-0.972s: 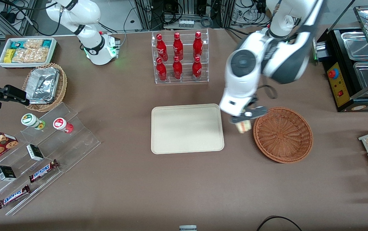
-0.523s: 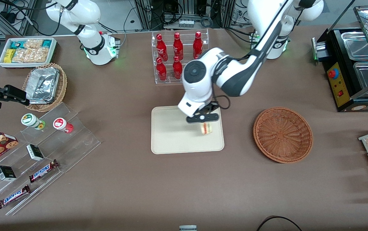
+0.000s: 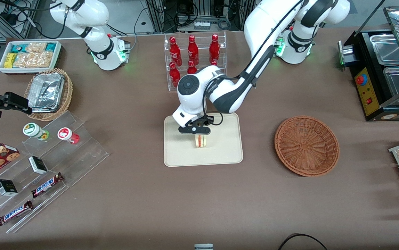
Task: Place sandwich from basket to tray
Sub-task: 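Lower the sandwich onto the tray and open the left gripper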
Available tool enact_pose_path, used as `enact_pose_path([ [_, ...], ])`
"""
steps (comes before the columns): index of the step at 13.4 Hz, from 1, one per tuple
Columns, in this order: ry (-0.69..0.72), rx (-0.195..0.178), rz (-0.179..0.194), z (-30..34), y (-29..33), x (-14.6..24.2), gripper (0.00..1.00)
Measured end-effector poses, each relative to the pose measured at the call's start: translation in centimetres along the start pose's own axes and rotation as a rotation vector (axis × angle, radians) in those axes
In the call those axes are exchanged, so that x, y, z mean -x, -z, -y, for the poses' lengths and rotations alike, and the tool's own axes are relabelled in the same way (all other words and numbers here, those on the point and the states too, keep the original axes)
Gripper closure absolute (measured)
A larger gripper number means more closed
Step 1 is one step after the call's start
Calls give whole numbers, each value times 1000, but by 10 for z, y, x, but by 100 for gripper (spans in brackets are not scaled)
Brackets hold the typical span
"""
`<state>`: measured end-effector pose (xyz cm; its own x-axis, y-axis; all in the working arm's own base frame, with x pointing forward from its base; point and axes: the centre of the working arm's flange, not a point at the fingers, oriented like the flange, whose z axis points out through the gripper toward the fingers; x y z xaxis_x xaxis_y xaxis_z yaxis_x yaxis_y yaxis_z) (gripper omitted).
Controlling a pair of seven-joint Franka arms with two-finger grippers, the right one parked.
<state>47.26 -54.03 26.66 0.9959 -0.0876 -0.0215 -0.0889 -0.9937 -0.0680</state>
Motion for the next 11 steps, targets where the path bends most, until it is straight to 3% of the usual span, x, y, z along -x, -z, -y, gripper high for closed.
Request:
enact_pose_path([
  [3,-1,0,1,-1,-21,-3,86],
  [4,-7,-6,-6,-1,-23,-4,78],
  [8,-1,-13,-33,3,5,-14,36],
  [11,89,-34,-49,37,74,-31,2],
])
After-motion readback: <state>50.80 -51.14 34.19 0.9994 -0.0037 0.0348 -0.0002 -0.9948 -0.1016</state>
